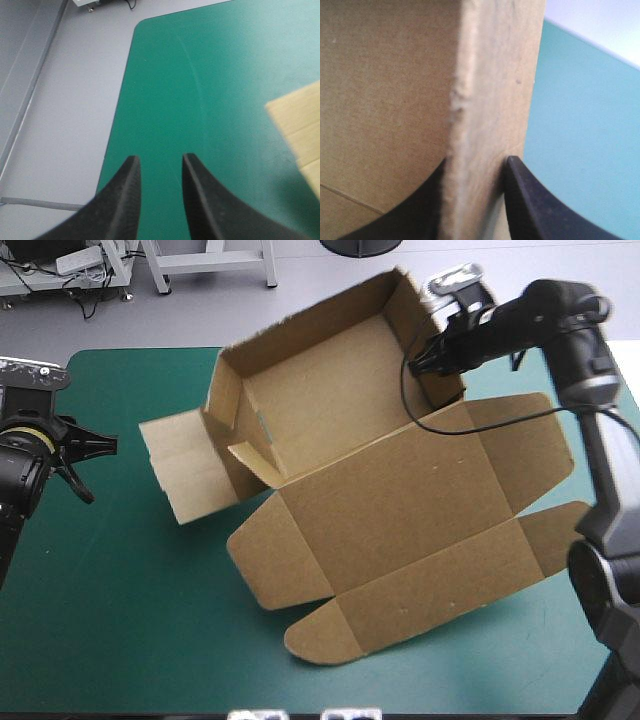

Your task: Fold the box

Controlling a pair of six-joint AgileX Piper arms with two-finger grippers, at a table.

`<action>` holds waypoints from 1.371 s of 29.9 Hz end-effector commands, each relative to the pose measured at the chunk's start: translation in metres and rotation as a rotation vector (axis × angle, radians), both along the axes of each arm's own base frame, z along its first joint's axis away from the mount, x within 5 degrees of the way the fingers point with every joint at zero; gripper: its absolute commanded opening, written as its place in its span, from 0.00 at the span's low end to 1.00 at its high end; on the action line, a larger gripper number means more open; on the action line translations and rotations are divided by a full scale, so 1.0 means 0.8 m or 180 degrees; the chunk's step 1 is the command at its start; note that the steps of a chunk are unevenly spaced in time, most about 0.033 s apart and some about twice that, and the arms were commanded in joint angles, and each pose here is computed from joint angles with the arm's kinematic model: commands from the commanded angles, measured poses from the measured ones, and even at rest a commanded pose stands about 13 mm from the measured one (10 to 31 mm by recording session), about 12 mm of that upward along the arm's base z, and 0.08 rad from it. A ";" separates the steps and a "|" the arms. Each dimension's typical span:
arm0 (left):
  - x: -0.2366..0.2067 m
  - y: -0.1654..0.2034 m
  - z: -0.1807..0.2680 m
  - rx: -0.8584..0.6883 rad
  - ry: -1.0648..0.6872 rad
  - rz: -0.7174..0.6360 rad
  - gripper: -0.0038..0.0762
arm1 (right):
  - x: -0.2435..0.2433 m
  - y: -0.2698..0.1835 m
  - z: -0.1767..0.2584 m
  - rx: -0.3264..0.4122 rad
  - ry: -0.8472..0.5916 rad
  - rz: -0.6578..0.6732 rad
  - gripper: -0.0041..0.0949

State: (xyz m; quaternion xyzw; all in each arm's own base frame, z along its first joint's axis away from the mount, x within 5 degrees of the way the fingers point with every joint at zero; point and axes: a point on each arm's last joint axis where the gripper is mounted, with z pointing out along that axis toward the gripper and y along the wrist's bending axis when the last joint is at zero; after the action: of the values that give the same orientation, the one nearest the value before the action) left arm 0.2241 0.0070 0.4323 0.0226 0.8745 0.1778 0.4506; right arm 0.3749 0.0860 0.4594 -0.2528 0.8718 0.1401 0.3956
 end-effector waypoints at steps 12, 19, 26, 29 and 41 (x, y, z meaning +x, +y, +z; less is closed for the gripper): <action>-0.007 0.021 0.040 0.0470 -0.0715 0.0417 0.31 | -0.262 -0.068 0.184 0.0344 -0.1706 -0.0158 0.02; 0.004 0.007 0.034 -0.0359 -0.0797 -0.0181 0.31 | -0.229 -0.068 0.156 0.0529 -0.1311 -0.0113 0.02; 0.018 -0.031 0.011 -0.0803 -0.0286 -0.1216 0.31 | -0.173 -0.062 0.120 0.0877 -0.0891 0.0164 0.02; 0.028 -0.046 0.000 -0.1150 -0.0103 -0.1471 0.31 | -0.154 -0.060 0.111 0.0986 -0.0812 0.0263 0.02; 0.033 -0.100 0.012 -0.2426 -0.0289 -0.2867 0.31 | -0.109 -0.067 0.082 0.0908 -0.0592 0.0236 0.02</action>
State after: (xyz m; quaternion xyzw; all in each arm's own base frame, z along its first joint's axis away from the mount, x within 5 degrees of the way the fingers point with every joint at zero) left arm 0.2644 -0.0596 0.4113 0.2035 0.8272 -0.2695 0.4491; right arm 0.3026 0.0233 0.5072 -0.2235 0.8211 0.2150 0.4792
